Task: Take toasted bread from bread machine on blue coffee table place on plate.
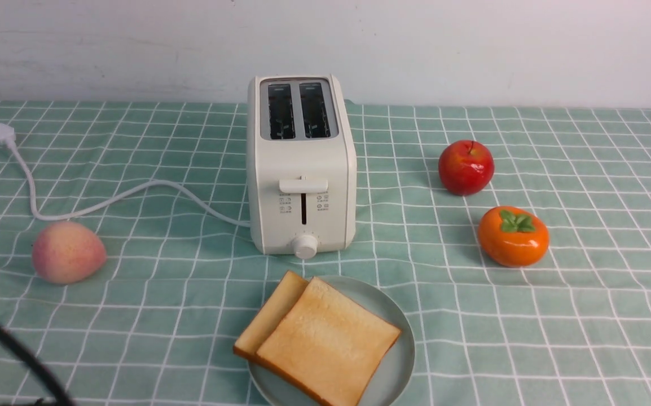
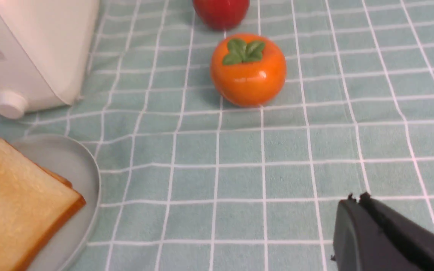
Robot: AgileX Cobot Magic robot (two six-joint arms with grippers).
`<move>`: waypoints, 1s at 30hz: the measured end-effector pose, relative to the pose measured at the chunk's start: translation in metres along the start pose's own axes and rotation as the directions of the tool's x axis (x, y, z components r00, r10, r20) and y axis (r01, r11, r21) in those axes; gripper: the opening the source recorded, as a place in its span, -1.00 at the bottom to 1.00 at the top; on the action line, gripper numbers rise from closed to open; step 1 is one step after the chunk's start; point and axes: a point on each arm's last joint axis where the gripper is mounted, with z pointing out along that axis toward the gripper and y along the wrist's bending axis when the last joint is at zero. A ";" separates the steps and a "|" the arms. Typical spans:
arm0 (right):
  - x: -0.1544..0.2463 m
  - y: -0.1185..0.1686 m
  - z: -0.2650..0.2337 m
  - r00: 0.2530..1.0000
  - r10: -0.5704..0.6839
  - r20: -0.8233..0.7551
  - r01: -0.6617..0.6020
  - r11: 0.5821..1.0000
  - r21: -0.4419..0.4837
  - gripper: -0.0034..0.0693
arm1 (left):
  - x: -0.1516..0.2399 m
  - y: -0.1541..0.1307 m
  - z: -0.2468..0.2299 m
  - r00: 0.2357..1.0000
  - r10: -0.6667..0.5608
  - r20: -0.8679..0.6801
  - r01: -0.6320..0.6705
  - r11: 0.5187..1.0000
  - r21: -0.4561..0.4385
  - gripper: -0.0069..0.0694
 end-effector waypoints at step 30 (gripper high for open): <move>0.028 -0.007 -0.020 0.971 -0.085 0.222 0.089 0.996 -0.006 -0.93 | 0.038 -0.003 -0.057 0.931 -0.054 0.362 -0.022 0.979 0.203 -0.86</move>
